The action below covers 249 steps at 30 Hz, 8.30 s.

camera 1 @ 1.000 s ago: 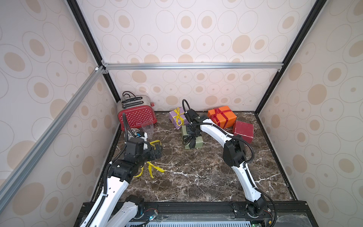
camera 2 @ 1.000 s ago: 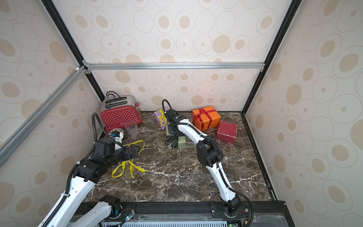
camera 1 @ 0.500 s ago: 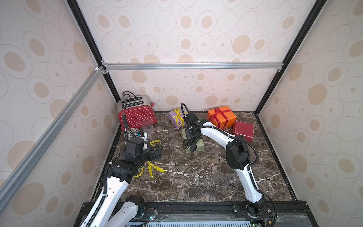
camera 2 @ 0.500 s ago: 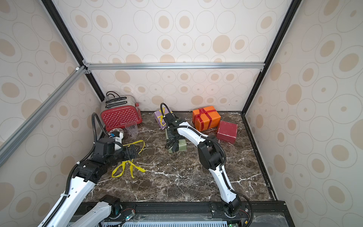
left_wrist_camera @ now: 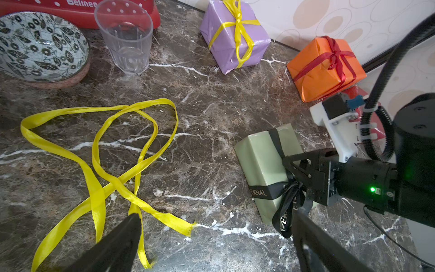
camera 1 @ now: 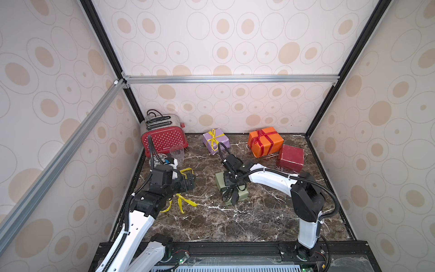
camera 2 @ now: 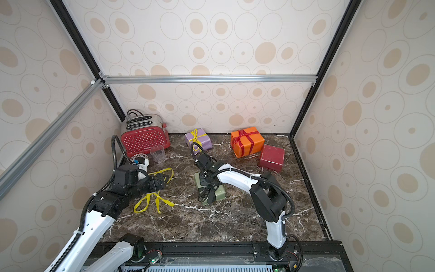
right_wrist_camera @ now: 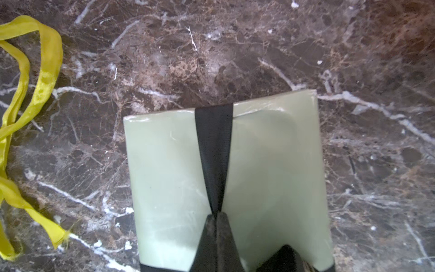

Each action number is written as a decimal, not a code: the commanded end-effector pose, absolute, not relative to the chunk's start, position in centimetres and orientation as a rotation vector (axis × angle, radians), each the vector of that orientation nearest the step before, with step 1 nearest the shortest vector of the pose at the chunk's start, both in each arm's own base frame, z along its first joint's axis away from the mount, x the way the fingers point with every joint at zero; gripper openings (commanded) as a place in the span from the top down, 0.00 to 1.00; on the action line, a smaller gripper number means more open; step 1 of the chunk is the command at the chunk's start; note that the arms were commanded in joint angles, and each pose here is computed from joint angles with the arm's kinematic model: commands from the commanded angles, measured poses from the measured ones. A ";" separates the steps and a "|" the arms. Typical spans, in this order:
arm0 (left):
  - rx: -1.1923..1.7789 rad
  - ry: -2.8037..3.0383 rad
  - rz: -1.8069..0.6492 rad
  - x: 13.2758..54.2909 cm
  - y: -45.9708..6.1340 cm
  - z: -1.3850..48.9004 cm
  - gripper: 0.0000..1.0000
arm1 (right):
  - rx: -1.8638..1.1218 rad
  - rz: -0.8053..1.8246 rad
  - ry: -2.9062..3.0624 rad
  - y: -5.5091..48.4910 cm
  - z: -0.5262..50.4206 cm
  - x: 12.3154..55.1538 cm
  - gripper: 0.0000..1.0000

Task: Untie the ribbon bows on the gift boxes
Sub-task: Move the gift box to the center of the board, then untie the ribbon from the gift box.

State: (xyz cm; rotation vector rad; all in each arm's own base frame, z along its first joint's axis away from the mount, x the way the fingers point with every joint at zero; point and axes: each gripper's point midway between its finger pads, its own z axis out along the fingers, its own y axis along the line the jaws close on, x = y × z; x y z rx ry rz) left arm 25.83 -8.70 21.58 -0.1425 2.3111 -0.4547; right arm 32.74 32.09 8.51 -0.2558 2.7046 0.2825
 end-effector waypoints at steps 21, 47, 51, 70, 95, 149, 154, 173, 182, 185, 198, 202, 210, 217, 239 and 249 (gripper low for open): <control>0.053 2.367 -0.264 25.2 -9.6 20.6 0.04 | 0.084 0.589 2.388 16.2 11.1 28.6 0.50; 1.016 2.357 -0.208 22.4 -35.9 13.2 0.36 | -0.042 1.002 2.445 21.0 8.4 28.2 0.48; 1.023 2.370 -0.189 22.4 -35.7 12.4 0.39 | -0.035 0.993 2.458 21.0 7.9 28.4 0.47; 0.956 2.454 -0.047 22.2 -32.8 10.0 0.58 | -0.031 0.996 2.491 21.3 6.9 28.4 0.49; 0.967 2.493 -0.006 22.5 -32.8 9.1 1.00 | -0.040 1.013 2.498 21.5 6.8 28.5 0.55; 0.781 2.595 -0.169 23.6 -30.5 11.9 0.49 | -0.124 1.167 2.478 24.6 7.9 27.6 0.73; 0.777 2.608 -0.196 23.6 -30.5 11.5 0.47 | -0.127 1.166 2.481 24.6 7.8 27.6 0.73; 0.815 2.659 -0.225 23.6 -31.5 9.2 0.50 | -0.134 1.173 2.479 24.7 8.0 27.6 0.73; 0.825 2.632 -0.301 23.7 -32.7 9.8 0.59 | -0.134 1.173 2.483 24.8 7.8 27.6 0.73; 0.830 2.635 -0.278 23.8 -32.6 9.5 0.63 | -0.132 1.172 2.483 24.7 7.8 27.6 0.73; 0.800 2.644 -0.213 24.8 -32.8 8.5 0.79 | -0.132 1.173 2.486 24.7 7.7 27.6 0.73; 0.774 2.645 -0.216 25.0 -32.9 8.4 0.83 | -0.135 1.175 2.485 24.8 7.8 27.5 0.73; 0.737 2.616 -0.214 25.3 -32.3 9.4 0.76 | -0.143 1.137 2.458 24.2 8.6 27.6 0.72; 0.681 2.621 -0.317 25.3 -33.3 9.2 0.55 | -0.144 1.150 2.464 24.4 8.5 27.5 0.72; 0.568 2.671 -0.331 25.6 -33.6 7.6 0.88 | -0.127 1.141 2.487 24.3 8.0 27.6 0.73; 0.569 2.601 -0.358 25.8 -33.2 9.4 1.00 | -0.141 1.140 2.427 24.1 9.2 27.5 0.80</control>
